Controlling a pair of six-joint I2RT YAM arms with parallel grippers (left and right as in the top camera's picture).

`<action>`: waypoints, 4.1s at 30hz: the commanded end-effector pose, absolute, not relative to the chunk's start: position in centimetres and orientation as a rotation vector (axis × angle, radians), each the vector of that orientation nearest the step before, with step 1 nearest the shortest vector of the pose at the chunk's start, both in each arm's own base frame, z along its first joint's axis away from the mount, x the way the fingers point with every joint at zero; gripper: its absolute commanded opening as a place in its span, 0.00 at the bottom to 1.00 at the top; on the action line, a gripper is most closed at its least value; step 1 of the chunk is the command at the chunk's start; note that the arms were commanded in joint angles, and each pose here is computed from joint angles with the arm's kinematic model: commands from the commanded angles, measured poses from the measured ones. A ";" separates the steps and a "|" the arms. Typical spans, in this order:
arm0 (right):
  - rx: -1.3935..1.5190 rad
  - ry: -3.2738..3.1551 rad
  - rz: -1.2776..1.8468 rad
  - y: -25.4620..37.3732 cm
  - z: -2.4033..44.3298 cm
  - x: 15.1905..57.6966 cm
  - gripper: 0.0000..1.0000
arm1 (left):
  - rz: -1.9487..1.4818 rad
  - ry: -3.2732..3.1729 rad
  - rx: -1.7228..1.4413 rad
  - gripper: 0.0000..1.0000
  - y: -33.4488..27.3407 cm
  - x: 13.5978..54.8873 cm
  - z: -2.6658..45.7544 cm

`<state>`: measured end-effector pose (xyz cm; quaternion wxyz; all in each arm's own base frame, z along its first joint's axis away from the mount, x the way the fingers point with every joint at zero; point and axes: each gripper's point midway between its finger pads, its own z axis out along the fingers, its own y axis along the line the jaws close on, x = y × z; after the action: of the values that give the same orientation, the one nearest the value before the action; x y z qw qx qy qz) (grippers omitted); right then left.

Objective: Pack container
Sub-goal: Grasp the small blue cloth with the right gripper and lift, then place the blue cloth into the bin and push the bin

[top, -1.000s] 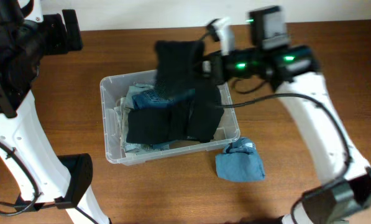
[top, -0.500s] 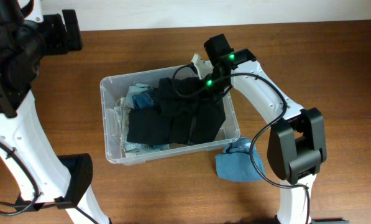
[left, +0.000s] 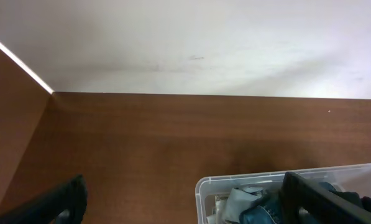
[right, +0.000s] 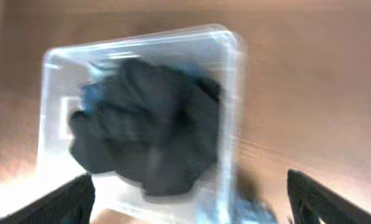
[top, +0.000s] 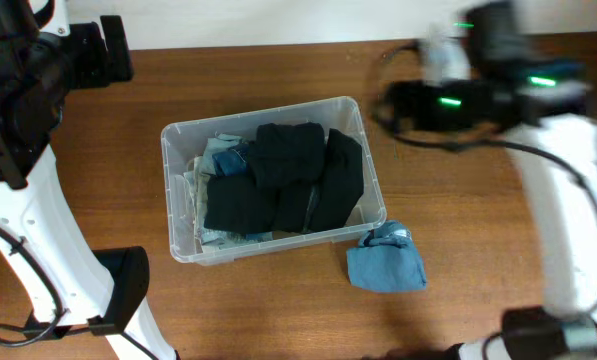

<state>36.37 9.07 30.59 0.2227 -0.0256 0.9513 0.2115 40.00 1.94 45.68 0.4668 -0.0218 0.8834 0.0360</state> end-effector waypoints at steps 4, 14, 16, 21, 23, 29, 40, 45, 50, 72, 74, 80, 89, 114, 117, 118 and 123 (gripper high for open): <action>0.188 2.803 0.501 0.3 28.6 31.2 0.91 | 0.097 2.156 -0.065 0.99 2.2 39.8 46.0; 0.343 3.283 0.727 4.3 14.0 23.2 0.89 | 0.096 2.156 -0.064 1.00 2.2 39.8 46.0; 0.336 3.323 0.743 4.8 12.5 22.1 0.89 | 0.097 2.156 -0.064 0.99 2.2 39.8 46.0; 0.284 3.324 0.821 6.1 8.4 20.3 0.90 | 0.096 2.156 -0.064 0.99 2.2 39.8 46.0; 0.267 3.281 0.863 6.6 6.4 20.3 0.90 | 0.096 2.156 -0.064 0.99 2.2 39.8 46.0; 0.215 3.112 1.121 9.2 2.8 19.7 0.72 | 0.097 2.156 -0.064 0.99 2.2 39.8 46.0; 0.069 2.877 1.052 9.0 15.2 24.8 0.04 | 0.096 2.156 -0.065 0.99 2.2 39.8 46.0; -0.161 2.474 0.941 9.4 30.5 28.4 0.04 | 0.096 2.156 -0.064 0.99 2.2 39.8 46.0; -0.386 2.084 1.040 13.0 40.3 31.0 0.04 | 0.097 2.156 -0.065 0.99 2.2 39.8 46.0; -0.947 2.619 1.358 40.7 11.5 30.2 0.04 | 0.096 2.156 -0.064 0.99 2.2 39.8 46.0; -0.980 2.637 1.361 41.4 11.1 29.0 0.04 | 0.097 2.156 -0.064 0.99 2.2 39.8 46.0; -0.929 2.645 1.361 40.7 11.6 29.9 0.68 | 0.096 2.156 -0.064 0.99 2.2 39.8 46.0; -0.646 2.587 0.932 33.4 18.3 37.1 0.74 | 0.096 2.156 -0.064 0.99 2.2 39.8 46.0; -1.116 2.437 0.762 42.3 11.5 33.5 0.04 | 0.096 2.156 -0.064 0.99 2.2 39.8 46.0; -0.877 2.549 0.719 39.8 9.7 37.2 0.04 | 0.097 2.156 -0.064 1.00 2.2 39.8 46.0; -0.811 2.574 0.718 38.9 9.5 38.3 0.04 | 0.096 2.156 -0.064 0.99 2.2 39.8 46.0; -0.647 2.632 0.750 34.6 9.4 41.5 0.06 | 0.097 2.156 -0.064 0.99 2.2 39.8 46.0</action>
<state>38.23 39.04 10.74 0.1640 -0.2913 0.8939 0.2986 40.00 1.94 45.67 0.4666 -0.0216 0.8835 0.0361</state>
